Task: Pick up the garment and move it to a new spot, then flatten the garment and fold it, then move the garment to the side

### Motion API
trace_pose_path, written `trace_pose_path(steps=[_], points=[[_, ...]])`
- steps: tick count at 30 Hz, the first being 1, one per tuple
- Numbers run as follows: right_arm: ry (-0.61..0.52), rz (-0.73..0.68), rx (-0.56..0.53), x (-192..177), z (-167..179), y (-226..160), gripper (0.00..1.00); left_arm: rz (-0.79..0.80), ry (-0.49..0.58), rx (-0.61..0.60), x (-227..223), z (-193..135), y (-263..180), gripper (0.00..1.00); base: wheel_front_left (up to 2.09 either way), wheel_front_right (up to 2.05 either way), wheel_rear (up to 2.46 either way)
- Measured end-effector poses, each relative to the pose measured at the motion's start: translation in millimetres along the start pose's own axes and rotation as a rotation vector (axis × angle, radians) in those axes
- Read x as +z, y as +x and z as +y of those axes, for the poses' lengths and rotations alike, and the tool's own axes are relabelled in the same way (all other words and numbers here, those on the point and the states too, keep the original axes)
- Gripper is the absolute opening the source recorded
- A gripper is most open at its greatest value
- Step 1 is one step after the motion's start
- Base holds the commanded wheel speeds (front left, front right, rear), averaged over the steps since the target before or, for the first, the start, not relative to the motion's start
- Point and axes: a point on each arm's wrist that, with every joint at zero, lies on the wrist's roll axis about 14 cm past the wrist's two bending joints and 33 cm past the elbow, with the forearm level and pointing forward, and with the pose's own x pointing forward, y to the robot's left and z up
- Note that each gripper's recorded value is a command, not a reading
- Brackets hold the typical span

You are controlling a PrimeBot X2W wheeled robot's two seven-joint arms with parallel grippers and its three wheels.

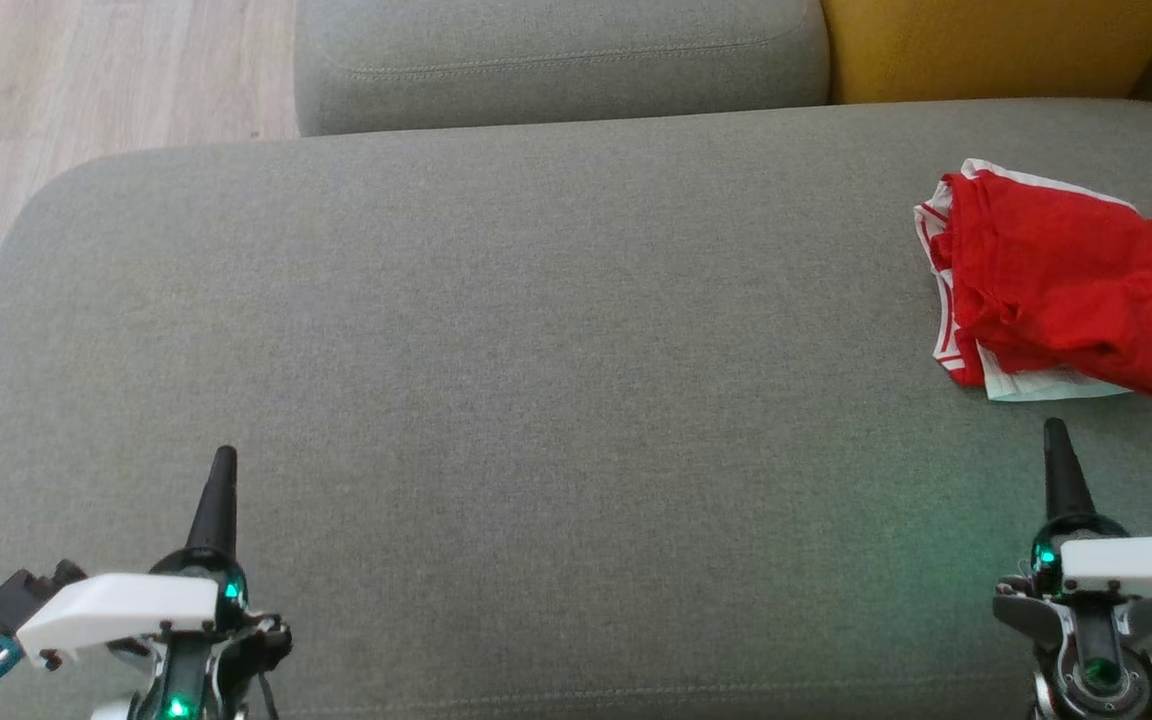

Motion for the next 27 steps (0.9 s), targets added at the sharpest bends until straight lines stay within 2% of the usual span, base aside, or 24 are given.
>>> trace_pose_path(steps=[27], points=[[0.333, 0.002, 0.040, 5.6, 7.8, -1.3, 0.00, 0.006, -0.265, -0.041, 8.0, -7.6, 1.8, 0.00, 0.00, 0.00, 0.00]])
